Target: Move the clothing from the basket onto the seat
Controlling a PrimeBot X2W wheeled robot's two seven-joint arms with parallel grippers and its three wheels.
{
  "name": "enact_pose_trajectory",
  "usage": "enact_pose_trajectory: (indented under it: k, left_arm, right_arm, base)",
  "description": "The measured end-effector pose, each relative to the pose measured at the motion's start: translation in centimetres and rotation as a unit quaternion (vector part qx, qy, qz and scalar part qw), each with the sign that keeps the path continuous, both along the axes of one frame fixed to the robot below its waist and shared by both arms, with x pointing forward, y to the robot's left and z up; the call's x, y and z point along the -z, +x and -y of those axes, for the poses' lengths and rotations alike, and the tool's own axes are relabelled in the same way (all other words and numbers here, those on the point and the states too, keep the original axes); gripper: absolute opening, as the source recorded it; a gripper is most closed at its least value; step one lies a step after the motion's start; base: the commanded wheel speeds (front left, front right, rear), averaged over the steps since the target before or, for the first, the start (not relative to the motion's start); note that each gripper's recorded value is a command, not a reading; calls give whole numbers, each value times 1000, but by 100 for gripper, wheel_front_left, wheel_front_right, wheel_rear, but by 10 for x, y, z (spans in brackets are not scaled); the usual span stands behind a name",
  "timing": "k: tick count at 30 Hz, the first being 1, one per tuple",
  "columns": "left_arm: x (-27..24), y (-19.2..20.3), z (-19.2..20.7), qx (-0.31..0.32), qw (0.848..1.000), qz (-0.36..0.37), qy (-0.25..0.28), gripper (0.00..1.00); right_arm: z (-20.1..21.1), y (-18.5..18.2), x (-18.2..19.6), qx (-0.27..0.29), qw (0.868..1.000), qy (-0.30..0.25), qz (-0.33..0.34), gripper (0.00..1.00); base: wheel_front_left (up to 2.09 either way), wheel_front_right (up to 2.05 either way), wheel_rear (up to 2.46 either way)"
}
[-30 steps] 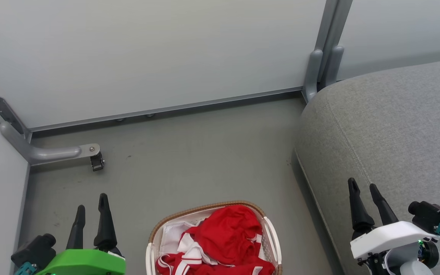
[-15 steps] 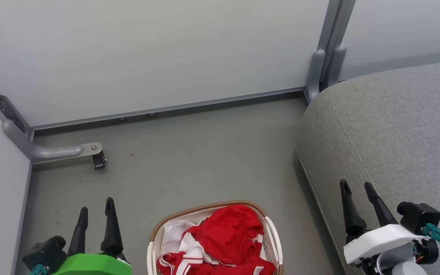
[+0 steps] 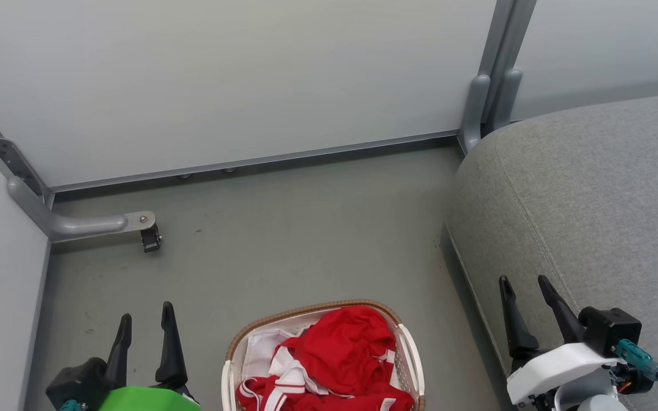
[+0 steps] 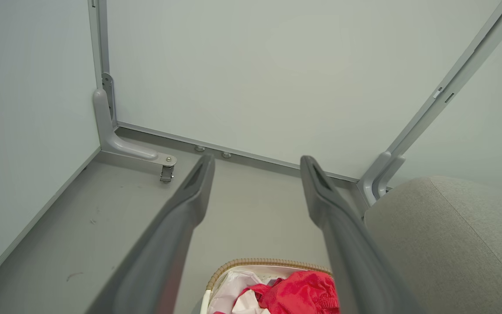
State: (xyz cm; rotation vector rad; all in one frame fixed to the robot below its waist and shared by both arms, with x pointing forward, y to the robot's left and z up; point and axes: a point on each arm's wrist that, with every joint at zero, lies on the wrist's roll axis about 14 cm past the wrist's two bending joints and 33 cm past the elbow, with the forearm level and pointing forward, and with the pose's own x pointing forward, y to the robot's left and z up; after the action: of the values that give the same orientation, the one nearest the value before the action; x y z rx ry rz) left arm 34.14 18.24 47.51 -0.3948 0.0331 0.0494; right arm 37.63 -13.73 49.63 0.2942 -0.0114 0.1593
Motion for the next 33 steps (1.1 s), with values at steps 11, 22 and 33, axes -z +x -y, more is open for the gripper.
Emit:
enact_pose_trajectory:
  k: [11, 22, 33]
  left_arm:
    - [6, -4, 4, 10, 999, -4, 34, 100]
    - [9, -8, 5, 13, 998, -5, 66, 100]
    - [12, -10, 6, 17, 997, -8, 81, 100]
  right_arm:
    - [-8, -1, -2, -15, 999, -39, 13, 100]
    - [-15, -3, -1, -29, 996, -77, 25, 100]
    - [-18, -4, -1, -36, 994, -95, 31, 100]
  base:
    - [0, 0, 0]
    - [0, 0, 0]
    - [0, 0, 0]
